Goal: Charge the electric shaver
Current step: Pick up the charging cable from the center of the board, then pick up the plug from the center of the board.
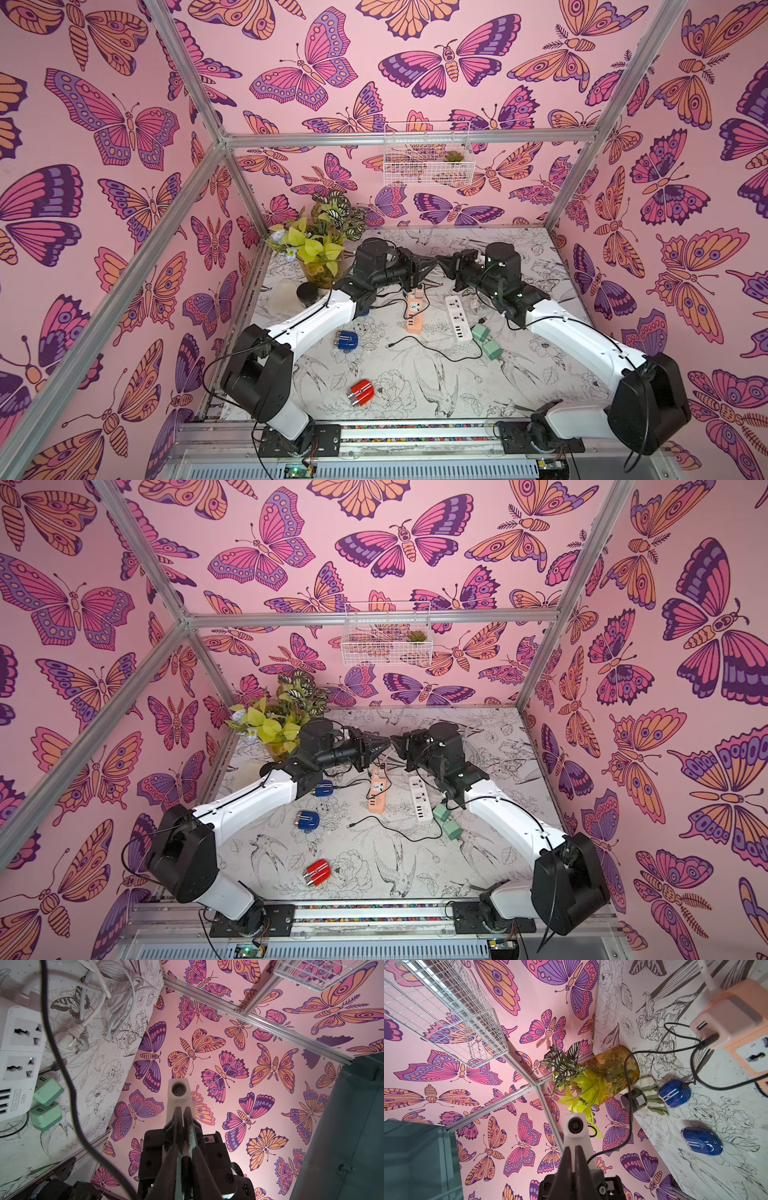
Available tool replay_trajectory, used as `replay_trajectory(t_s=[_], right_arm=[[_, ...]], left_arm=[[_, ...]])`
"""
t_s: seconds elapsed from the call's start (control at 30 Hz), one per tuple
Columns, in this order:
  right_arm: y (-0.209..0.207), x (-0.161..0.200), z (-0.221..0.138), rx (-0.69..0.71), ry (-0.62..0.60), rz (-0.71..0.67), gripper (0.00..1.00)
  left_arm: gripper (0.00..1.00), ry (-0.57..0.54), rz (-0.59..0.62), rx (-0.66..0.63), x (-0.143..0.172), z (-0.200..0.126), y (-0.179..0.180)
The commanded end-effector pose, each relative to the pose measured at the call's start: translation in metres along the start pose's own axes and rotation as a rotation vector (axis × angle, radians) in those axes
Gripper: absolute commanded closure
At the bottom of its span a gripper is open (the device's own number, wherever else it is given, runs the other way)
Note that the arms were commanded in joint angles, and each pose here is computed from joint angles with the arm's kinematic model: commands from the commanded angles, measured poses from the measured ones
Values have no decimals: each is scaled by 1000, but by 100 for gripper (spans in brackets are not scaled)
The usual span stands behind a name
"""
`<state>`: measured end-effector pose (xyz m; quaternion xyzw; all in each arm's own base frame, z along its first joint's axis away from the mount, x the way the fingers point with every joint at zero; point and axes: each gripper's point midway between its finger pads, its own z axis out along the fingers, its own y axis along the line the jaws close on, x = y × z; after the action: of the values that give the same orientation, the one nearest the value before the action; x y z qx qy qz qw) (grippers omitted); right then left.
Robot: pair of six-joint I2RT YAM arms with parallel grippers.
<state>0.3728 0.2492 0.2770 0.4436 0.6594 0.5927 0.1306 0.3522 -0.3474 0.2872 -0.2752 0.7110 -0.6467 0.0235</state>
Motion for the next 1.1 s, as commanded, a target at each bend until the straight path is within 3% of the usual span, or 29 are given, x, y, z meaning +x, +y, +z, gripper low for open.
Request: replay_trajectory(t_s=[0.0,0.17,0.3,0.47,0.5,0.6,0.7,0.8,0.93,1.07], right_arm=[[14,-1,-7,-42,-17,-33,100],[15,0,-7,-39,-14,-39,100],[14,-1,-7,-36,-17,-46,100],[15,-1,-9,-31,-19,-62,100],[15,-2,-10,-22,-19,-73,97],[7,-17,-29,99,-70,-172,70],[-24,-56,-68,311,-227,-237,60],[-73,-93,-108,481,-332,-120,62],[-129,-109,-135,614,-384,44,63],[-171,-100,-114,611,-326,232,56]], left_arm=[[83,22,19,-18,9,-6,5],[87,23,23,-19,9,-6,5],[99,22,24,-19,9,-6,5],[100,24,28,-20,10,-8,7],[100,23,31,-21,10,-9,8],[100,19,54,-31,9,-13,10],[100,0,73,-34,7,-19,13],[100,-19,96,-41,4,-27,15],[100,-26,115,-49,2,-31,16],[100,-26,120,-55,1,-31,17]])
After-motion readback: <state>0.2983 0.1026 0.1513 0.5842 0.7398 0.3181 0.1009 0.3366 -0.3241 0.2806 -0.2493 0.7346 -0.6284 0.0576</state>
